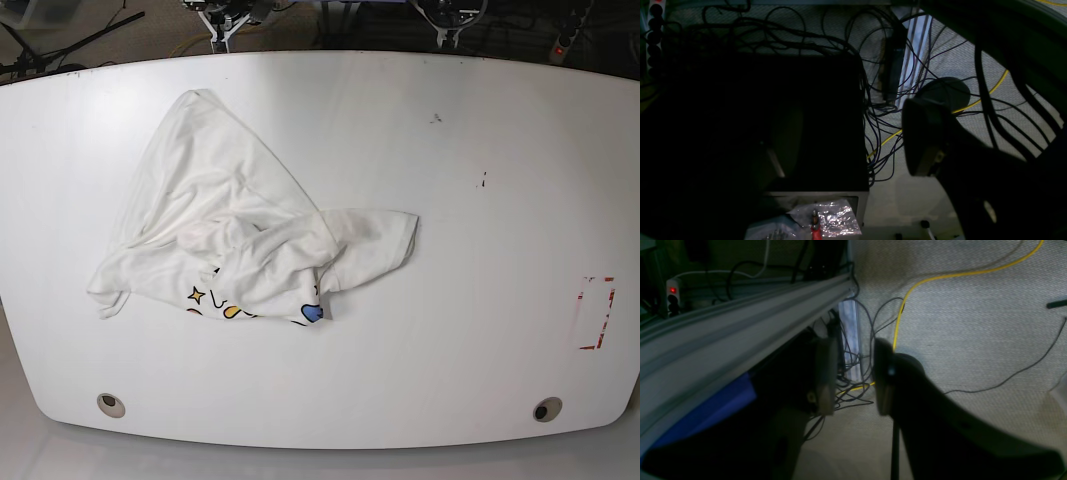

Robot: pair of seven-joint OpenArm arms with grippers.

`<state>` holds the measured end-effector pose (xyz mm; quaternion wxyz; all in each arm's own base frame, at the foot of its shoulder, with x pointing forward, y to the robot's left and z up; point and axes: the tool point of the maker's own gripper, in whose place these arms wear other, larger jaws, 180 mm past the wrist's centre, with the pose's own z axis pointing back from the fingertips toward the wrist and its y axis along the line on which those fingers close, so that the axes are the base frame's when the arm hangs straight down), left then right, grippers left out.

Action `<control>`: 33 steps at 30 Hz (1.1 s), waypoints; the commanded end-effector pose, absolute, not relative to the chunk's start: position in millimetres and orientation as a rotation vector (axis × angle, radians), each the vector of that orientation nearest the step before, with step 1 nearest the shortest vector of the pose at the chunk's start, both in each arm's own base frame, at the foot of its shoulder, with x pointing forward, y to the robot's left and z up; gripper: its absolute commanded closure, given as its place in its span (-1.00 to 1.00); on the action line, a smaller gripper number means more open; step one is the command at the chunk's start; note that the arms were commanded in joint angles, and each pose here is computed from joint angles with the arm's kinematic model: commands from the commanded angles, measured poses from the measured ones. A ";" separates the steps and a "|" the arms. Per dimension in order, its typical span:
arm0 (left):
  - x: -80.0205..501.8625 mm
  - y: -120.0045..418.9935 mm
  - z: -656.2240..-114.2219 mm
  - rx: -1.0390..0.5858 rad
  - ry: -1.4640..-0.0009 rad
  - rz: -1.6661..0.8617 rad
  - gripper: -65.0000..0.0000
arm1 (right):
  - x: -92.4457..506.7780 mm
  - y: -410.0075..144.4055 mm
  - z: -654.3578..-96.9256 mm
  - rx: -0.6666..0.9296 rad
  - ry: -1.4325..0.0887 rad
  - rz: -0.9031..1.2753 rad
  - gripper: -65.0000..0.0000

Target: Fold the T-shirt properly

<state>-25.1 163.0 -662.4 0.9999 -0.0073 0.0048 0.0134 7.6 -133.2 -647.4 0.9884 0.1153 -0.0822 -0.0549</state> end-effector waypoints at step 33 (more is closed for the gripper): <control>-50.0 158.8 -628.5 -0.052 -0.219 -0.018 -0.32 | -43.1 -133.2 -611.5 0.234 -0.234 -0.078 0.46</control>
